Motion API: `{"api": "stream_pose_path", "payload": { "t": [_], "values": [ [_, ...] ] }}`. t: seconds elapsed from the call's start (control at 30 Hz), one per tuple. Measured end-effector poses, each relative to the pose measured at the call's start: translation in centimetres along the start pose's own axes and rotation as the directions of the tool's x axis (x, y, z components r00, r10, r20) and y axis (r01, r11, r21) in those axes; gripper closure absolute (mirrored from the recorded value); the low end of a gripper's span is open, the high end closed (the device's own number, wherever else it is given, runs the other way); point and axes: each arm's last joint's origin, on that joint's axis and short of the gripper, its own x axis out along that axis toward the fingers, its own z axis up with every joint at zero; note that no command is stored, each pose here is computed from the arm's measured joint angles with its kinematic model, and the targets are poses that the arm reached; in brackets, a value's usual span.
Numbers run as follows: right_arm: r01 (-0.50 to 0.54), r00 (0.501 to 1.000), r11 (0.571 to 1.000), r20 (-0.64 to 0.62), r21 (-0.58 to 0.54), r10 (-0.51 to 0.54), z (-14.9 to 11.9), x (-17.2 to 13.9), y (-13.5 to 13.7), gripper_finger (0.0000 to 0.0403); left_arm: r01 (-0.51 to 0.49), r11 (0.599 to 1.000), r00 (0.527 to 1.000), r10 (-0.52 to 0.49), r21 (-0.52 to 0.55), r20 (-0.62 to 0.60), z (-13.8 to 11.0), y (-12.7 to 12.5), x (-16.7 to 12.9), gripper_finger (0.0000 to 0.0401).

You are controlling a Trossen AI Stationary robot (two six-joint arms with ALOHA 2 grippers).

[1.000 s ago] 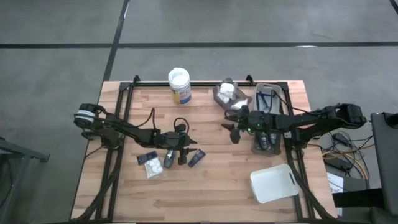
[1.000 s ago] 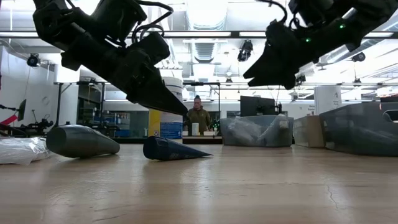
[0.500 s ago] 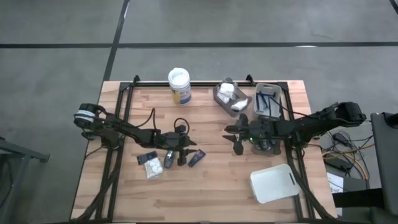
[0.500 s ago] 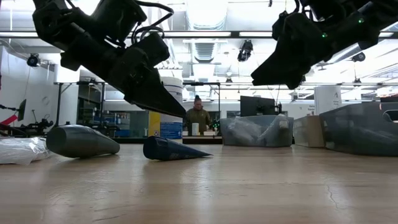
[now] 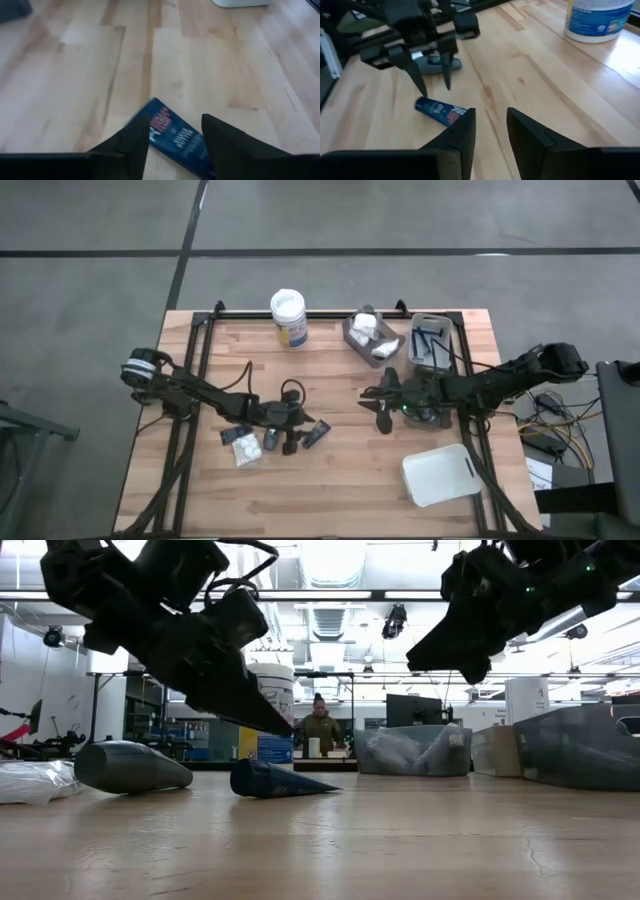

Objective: Pick & Place Travel size toiletries
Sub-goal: Put the right blue shave cream into the white bin

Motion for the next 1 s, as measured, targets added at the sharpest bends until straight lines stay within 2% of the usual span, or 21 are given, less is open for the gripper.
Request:
{"api": "stream_pose_path", "payload": {
  "t": [0.27, 0.37, 0.53, 0.77, 1.0],
  "values": [
    [-0.063, 0.998, 0.998, 0.029, -0.002, 0.063, 0.0, -0.3, 1.3, 0.0327, 0.003, 0.988, 0.999, -0.011, -0.151, -0.053, -1.2, -0.5, 0.9, 0.0149],
    [-0.068, 0.997, 0.998, 0.027, -0.008, 0.068, -0.1, -0.3, 1.4, 0.0337, 0.003, 0.985, 0.997, -0.016, -0.174, -0.073, -1.6, -0.8, 1.5, 0.0135],
    [-0.055, 0.998, 0.998, 0.033, -0.029, 0.056, -0.1, -0.3, 1.3, 0.0349, 0.013, 0.985, 0.994, -0.032, -0.175, -0.103, -2.2, -1.6, 2.5, 0.0132],
    [-0.039, 0.999, 0.999, 0.036, -0.035, 0.04, -0.2, -0.3, 1.2, 0.036, -0.02, 0.987, 0.992, -0.001, -0.161, -0.13, -2.7, -1.7, 3.5, 0.0135],
    [-0.035, 0.999, 0.999, 0.027, -0.037, 0.036, -0.5, -0.3, 1.1, 0.0345, -0.057, 0.993, 0.992, 0.045, -0.102, -0.119, -2.6, -1.6, 3.5, 0.015]
  ]
}}
